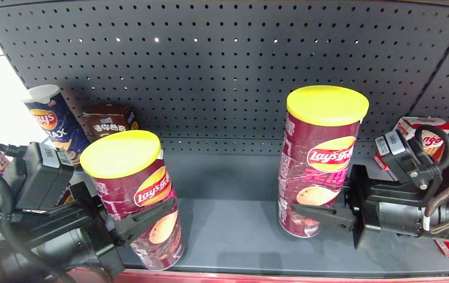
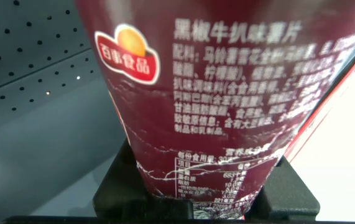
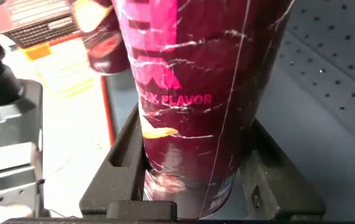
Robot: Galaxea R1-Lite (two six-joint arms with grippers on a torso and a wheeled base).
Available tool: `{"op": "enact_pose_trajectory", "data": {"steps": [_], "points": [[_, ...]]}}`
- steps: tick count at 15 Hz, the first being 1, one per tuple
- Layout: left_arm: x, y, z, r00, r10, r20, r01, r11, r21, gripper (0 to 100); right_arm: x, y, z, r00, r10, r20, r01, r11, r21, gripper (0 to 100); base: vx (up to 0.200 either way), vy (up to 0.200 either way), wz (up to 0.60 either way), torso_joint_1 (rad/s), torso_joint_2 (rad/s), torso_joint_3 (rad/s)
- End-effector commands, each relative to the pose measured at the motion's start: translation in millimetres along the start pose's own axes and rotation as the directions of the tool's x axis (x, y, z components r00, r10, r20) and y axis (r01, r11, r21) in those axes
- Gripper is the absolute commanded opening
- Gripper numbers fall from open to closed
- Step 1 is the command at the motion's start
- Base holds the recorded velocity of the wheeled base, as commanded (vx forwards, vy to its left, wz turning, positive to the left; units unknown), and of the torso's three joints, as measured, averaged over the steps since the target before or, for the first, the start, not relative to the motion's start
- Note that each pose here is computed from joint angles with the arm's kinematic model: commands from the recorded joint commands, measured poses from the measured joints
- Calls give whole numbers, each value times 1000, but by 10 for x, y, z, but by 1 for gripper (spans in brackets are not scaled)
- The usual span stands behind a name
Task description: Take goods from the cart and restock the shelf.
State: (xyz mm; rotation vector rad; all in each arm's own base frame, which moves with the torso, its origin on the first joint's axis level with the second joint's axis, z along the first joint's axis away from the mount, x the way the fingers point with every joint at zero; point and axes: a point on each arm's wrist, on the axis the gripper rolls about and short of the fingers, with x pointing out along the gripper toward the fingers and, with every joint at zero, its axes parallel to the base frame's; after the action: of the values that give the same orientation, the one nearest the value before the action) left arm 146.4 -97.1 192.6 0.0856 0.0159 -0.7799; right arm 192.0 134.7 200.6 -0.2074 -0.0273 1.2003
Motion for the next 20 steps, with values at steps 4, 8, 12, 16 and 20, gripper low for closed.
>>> {"op": "enact_pose_trajectory", "data": {"steps": [4, 8, 12, 16, 20], "points": [[9, 2, -9, 1000, -3, -5, 3, 1000, -2, 0, 42, 94, -161, 1000, 6, -30, -5, 1000, 20, 0, 0, 0, 0, 0, 0, 0], [2, -3, -45, 1000, -5, -18, 5, 1000, -5, 0, 191, 15, -281, 1000, 0, -26, 1, 1000, 18, 0, 0, 0, 0, 0, 0, 0], [-6, -8, -82, 1000, -6, -30, 6, 1000, -7, 0, 294, 2, -510, 998, 9, -55, -7, 999, 39, 0, 0, 0, 0, 0, 0, 0], [-49, -25, -162, 999, -10, -53, 9, 1000, -15, 0, 368, 20, -765, 997, -7, -81, 11, 999, 50, 0, 0, 0, 0, 0, 0, 0], [-56, -30, -182, 998, -12, -61, 11, 1000, -16, 0, 336, 45, -817, 995, -5, -100, 11, 998, 63, 0, 0, 0, 0, 0, 0, 0]]}}
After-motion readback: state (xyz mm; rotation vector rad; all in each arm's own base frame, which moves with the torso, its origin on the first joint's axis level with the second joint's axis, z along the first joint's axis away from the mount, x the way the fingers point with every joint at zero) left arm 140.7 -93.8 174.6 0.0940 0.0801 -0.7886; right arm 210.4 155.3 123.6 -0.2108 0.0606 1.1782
